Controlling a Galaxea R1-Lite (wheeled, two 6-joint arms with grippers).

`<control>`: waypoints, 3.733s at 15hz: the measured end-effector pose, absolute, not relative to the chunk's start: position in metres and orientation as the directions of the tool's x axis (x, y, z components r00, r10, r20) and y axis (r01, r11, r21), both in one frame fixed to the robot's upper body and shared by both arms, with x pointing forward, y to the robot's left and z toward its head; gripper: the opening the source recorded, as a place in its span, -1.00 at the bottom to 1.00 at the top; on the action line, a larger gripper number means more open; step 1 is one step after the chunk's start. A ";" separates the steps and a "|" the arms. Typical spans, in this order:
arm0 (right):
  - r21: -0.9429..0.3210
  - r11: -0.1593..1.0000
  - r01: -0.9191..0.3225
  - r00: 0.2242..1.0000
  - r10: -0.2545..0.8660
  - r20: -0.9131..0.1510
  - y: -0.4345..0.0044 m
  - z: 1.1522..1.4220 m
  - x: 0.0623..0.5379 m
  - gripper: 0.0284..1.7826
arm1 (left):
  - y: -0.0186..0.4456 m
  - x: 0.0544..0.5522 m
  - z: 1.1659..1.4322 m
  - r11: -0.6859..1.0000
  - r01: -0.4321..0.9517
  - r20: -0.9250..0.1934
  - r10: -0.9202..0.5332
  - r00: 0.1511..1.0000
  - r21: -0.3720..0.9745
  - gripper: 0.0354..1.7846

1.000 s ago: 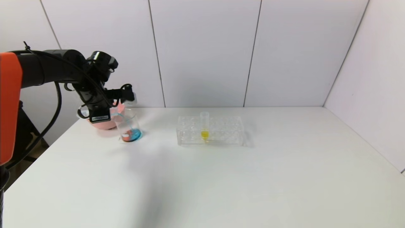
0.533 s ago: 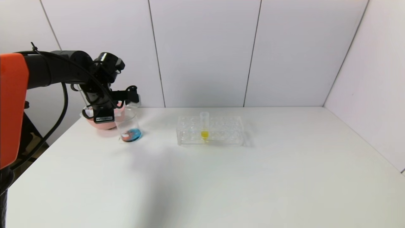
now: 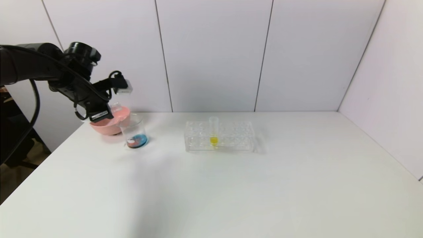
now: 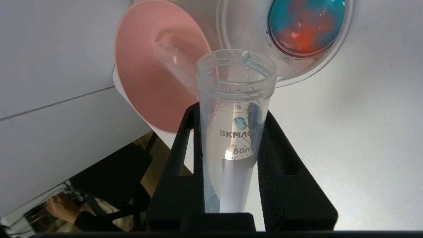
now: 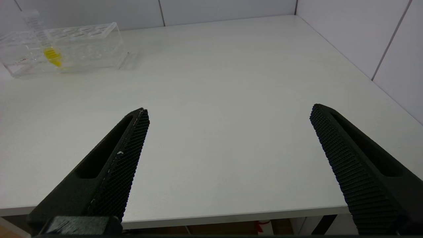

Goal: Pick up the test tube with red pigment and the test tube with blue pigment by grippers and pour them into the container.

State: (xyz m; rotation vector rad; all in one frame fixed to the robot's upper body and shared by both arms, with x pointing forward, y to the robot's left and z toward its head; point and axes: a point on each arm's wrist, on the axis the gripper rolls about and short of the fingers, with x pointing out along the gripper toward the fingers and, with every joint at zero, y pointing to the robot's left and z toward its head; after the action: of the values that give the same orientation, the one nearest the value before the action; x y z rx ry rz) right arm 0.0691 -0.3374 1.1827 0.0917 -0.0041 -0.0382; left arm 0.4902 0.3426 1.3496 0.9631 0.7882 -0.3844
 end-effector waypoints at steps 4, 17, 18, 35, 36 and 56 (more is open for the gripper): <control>0.091 0.995 0.038 0.999 -0.038 0.003 -0.337 1.183 0.069 0.99 | 0.359 0.490 1.369 0.792 0.444 -0.624 -0.104 0.775 0.419 -0.50; 0.092 0.995 0.038 0.999 -0.039 0.003 -0.337 1.183 0.069 0.99 | 0.366 0.440 1.302 0.981 -0.191 0.026 0.192 0.981 -0.037 -0.50; 0.092 0.995 0.038 0.999 -0.038 0.003 -0.337 1.183 0.069 0.99 | 0.365 0.432 1.296 0.980 -0.195 0.072 0.198 0.978 -0.043 -0.50; 0.091 0.995 0.038 0.999 -0.038 0.003 -0.337 1.183 0.069 0.99 | 0.386 0.526 1.230 0.963 -0.265 0.167 0.271 0.948 -0.055 -0.47; 0.092 0.995 0.038 0.999 -0.038 0.003 -0.337 1.183 0.069 0.99 | 0.386 0.528 1.229 0.962 -0.266 0.169 0.272 0.947 -0.056 -0.43; 0.091 0.995 0.038 0.999 -0.038 0.003 -0.337 1.183 0.069 0.99 | 0.304 0.384 1.327 0.995 0.060 0.030 -0.058 0.998 -0.084 0.99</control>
State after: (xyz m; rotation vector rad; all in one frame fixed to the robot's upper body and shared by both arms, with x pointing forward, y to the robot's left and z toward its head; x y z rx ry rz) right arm 0.0691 -0.3374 1.1828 0.0913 -0.0045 -0.0381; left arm 0.3844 0.3036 1.3269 -0.0848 -0.0277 -0.0589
